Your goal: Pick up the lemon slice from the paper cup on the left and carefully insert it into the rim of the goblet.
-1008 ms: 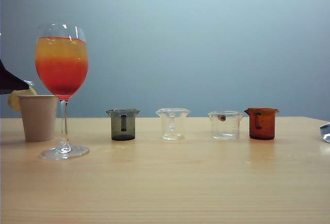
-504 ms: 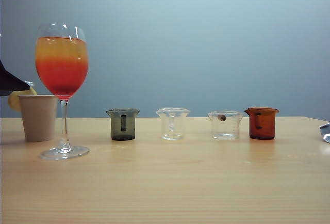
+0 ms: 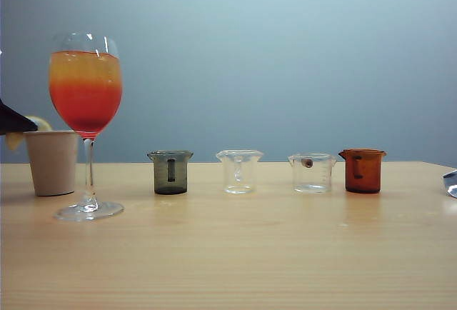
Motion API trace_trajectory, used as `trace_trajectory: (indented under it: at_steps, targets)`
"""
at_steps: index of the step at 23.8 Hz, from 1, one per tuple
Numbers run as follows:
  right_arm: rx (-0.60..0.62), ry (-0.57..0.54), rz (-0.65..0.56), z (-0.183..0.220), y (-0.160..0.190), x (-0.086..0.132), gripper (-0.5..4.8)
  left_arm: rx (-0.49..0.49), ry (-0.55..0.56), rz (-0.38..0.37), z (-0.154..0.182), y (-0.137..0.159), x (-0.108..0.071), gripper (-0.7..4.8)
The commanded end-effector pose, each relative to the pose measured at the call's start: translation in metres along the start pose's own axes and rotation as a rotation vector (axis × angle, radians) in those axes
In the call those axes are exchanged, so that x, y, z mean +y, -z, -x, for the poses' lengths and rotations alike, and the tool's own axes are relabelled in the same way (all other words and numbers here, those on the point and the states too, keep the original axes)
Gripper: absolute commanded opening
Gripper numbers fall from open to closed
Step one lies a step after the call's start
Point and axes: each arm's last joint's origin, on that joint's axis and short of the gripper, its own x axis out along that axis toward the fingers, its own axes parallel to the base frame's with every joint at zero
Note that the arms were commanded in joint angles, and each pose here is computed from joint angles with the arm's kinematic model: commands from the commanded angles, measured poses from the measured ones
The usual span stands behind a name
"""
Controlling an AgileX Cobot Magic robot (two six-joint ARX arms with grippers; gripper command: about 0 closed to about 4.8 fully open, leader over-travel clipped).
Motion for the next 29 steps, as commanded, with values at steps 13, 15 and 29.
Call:
trace_trajectory:
  at_steps: [13, 15, 29]
  targets:
    - [-0.017, 0.019, 0.0, 0.001, -0.003, 0.0, -0.09, -0.126, 0.097, 0.026, 0.002, -0.022, -0.002, -0.05]
    - [-0.017, 0.019, 0.0, 0.001, -0.003, 0.0, -0.08, -0.153, 0.1, 0.034, 0.004, -0.028, -0.003, -0.05]
    - [0.024, -0.016, 0.024, 0.004, -0.011, 0.01, -0.09, -0.219, 0.295, 0.141, 0.032, -0.096, -0.047, -0.05]
